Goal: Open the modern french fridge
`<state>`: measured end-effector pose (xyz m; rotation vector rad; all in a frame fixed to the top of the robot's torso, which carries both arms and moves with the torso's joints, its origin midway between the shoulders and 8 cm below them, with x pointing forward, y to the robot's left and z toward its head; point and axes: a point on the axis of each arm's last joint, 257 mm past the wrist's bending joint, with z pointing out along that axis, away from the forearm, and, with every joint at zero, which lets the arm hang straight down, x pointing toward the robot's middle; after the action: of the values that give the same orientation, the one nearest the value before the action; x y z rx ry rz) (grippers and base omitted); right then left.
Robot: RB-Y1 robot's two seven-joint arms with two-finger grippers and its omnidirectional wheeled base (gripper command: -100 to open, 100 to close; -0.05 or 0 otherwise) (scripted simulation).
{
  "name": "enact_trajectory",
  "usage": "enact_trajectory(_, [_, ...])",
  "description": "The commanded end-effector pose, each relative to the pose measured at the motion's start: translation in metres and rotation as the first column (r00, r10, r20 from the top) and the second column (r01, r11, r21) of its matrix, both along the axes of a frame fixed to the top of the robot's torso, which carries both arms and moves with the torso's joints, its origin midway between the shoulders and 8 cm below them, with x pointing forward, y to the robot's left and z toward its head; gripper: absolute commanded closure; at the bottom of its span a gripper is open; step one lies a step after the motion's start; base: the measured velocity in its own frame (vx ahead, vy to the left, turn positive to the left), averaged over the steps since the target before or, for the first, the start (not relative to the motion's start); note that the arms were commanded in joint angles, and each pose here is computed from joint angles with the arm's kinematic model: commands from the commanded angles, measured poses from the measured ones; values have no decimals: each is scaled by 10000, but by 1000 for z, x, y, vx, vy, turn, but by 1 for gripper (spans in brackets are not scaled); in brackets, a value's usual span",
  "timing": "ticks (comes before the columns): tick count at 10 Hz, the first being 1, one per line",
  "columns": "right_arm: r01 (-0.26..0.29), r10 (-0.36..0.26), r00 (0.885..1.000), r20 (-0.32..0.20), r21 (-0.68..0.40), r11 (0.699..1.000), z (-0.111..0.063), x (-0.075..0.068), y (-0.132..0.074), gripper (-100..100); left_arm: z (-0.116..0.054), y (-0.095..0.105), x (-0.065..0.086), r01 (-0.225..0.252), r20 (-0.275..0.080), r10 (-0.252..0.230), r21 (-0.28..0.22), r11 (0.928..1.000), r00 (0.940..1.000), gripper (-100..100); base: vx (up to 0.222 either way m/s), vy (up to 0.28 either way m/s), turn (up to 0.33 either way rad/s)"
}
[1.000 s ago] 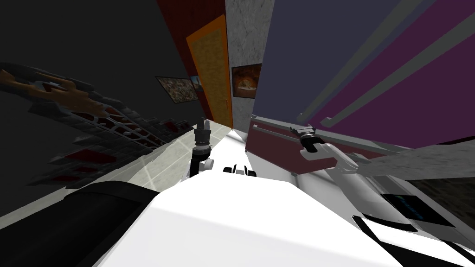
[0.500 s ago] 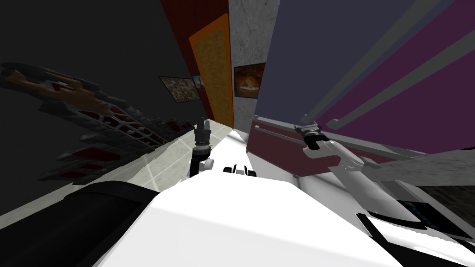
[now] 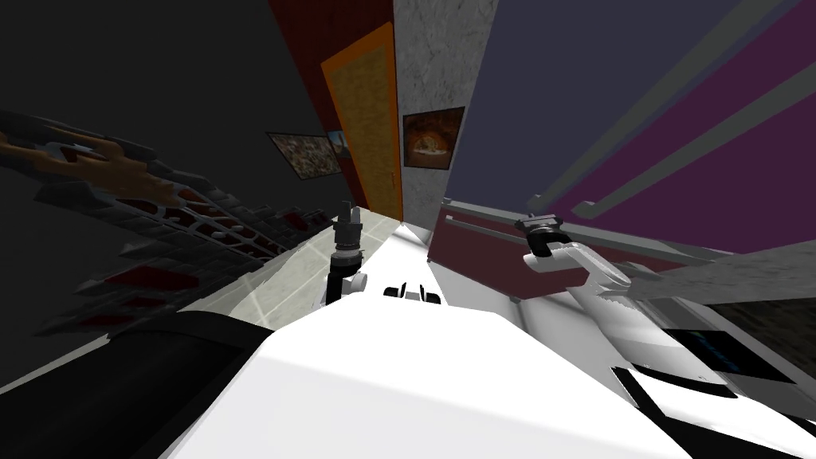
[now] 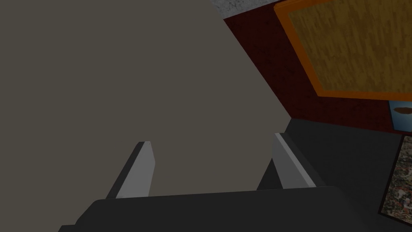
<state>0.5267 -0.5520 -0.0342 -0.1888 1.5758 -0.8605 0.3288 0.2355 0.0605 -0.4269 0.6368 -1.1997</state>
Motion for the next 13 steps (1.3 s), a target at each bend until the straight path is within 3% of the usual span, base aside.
enact_trajectory(1, [775,-775,9970,-2,1,9970,2,-7,-26,100,0,0,0,0,0,0,0,10000,10000,0,-74,330,-106])
enact_trajectory(5, [1910,-1910,9816,-8,18,9816,4,-24,-61,100,0,0,0,-1,-2,1,3,10000,10000,0,-24,300,-107])
enact_trajectory(6, [1720,-1720,9851,-4,13,9851,3,-19,-55,100,0,0,0,-1,-1,1,2,10000,10000,0,-14,153,-30])
enact_trajectory(7, [1457,-1457,9893,3,-32,9893,7,-15,-48,-100,0,0,0,-1,-1,1,5,10000,10000,0,-1,-90,95])
enact_trajectory(13, [556,-556,9985,9,-149,9983,17,-2,-20,-100,0,0,0,-4,-4,4,11,10000,10000,0,18,-214,77])
